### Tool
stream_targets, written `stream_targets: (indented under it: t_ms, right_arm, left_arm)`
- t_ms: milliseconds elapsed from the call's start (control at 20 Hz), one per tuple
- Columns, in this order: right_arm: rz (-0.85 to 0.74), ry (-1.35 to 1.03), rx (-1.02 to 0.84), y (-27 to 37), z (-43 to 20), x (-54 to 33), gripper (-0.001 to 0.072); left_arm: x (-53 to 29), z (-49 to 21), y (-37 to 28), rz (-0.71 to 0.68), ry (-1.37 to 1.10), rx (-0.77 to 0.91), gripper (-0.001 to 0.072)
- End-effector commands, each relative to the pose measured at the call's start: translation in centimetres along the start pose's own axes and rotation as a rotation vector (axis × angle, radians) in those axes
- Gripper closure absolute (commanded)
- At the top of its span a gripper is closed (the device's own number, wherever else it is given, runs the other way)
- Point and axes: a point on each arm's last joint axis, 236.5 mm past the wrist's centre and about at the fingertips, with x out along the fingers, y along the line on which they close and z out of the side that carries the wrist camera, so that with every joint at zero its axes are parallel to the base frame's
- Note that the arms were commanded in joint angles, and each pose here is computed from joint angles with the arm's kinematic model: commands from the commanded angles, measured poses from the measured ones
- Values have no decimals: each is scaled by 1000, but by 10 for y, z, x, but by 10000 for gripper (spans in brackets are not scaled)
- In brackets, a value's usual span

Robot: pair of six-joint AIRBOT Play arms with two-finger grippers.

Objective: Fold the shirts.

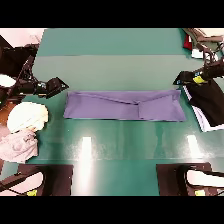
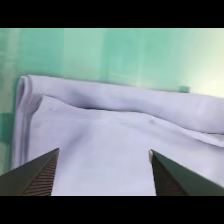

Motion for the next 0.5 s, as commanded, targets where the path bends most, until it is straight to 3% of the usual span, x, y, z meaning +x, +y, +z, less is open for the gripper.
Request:
stream_targets:
  t_ms: [0, 50, 100, 150, 250, 450]
  right_arm:
    - [53, 73, 17, -14, -18, -6, 157]
    - [58, 111, 36, -26, -31, -6, 157]
    - [60, 134, 70, -38, -41, -3, 157]
    - [68, 154, 110, -49, -53, 2, 153]
    - [122, 183, 169, -64, -76, 12, 41]
    - [265, 203, 222, -74, -99, 36, 23]
  left_arm:
    - [-1, -17, -12, -47, 74, -8, 38]
    - [-2, -25, -14, -56, 108, 2, 154]
    - [-3, -31, -15, -64, 136, 19, 434]
    - [-3, -37, -17, -73, 158, 37, 657]
    - [-5, -46, -19, -84, 199, 49, 682]
    - [-7, -58, -23, -96, 246, 54, 682]
